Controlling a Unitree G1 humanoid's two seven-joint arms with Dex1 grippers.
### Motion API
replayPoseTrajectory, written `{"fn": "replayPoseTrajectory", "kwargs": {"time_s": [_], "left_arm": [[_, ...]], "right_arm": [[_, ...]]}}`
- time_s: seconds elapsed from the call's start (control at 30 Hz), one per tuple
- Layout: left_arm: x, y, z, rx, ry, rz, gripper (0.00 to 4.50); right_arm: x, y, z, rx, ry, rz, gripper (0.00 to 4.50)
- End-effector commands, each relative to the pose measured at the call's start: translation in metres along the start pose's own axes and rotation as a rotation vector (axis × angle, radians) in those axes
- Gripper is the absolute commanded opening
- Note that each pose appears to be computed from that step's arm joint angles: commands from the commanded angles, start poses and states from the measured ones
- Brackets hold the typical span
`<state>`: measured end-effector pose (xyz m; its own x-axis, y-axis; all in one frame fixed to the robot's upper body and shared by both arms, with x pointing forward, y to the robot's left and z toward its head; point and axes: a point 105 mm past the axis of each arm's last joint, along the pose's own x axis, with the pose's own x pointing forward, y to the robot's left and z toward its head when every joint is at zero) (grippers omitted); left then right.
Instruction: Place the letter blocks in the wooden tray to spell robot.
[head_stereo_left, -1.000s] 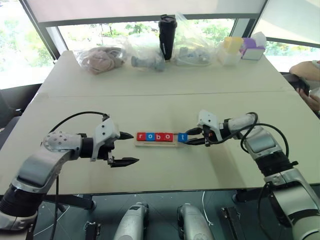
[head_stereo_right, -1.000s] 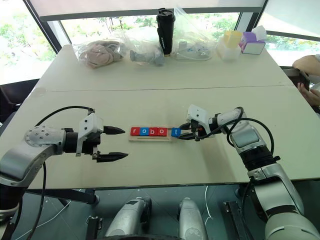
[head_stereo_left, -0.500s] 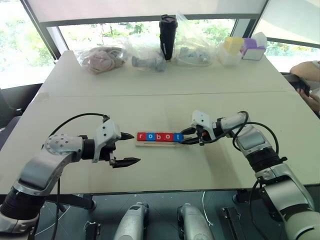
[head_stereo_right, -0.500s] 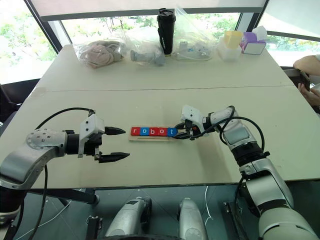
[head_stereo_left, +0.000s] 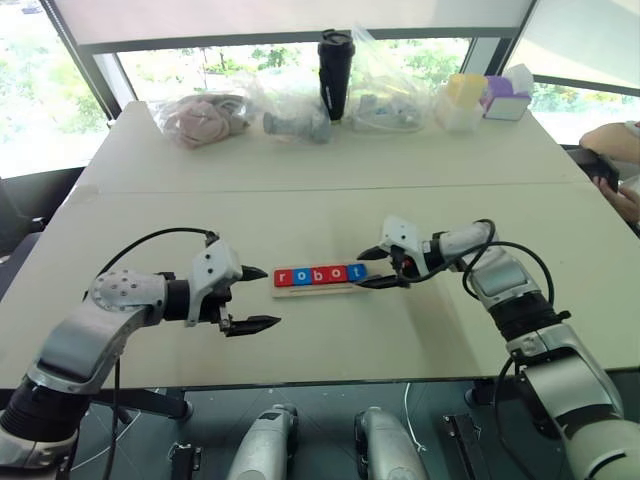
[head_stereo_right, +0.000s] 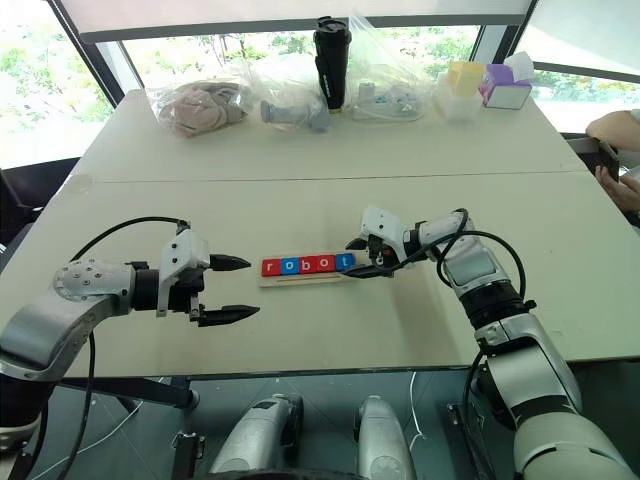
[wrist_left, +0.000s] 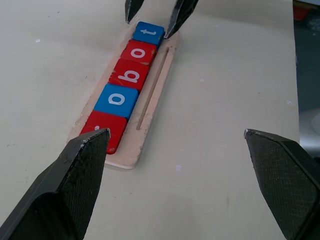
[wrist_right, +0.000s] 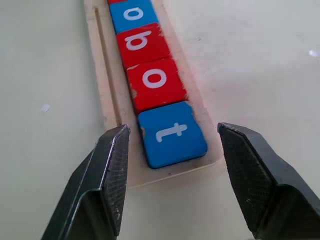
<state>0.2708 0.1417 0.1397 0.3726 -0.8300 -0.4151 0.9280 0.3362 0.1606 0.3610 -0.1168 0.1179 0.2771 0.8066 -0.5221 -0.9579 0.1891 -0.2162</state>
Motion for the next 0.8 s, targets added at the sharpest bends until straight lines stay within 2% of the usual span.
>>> {"fn": "replayPoseTrajectory", "kwargs": {"time_s": [0.03,0.23,0.37,0.6,0.8], "left_arm": [[-0.003,0.003,0.01,0.042,-0.027,0.014,4.5],[-0.005,0.004,0.01,0.041,-0.029,0.02,4.5],[-0.016,0.011,0.018,-0.011,-0.09,0.063,4.5],[-0.041,0.018,0.003,-0.102,-0.056,0.147,4.5],[-0.061,0.018,-0.022,-0.212,-0.038,0.234,4.5]], "right_arm": [[-0.009,-0.008,0.03,-0.069,-0.087,-0.043,3.01],[-0.024,-0.011,0.039,-0.038,-0.146,-0.118,3.01],[-0.043,-0.018,0.036,0.049,-0.198,-0.251,3.01],[-0.071,0.024,0.019,0.164,-0.173,-0.297,3.01],[-0.087,0.055,-0.001,0.332,-0.143,-0.4,3.01]]}}
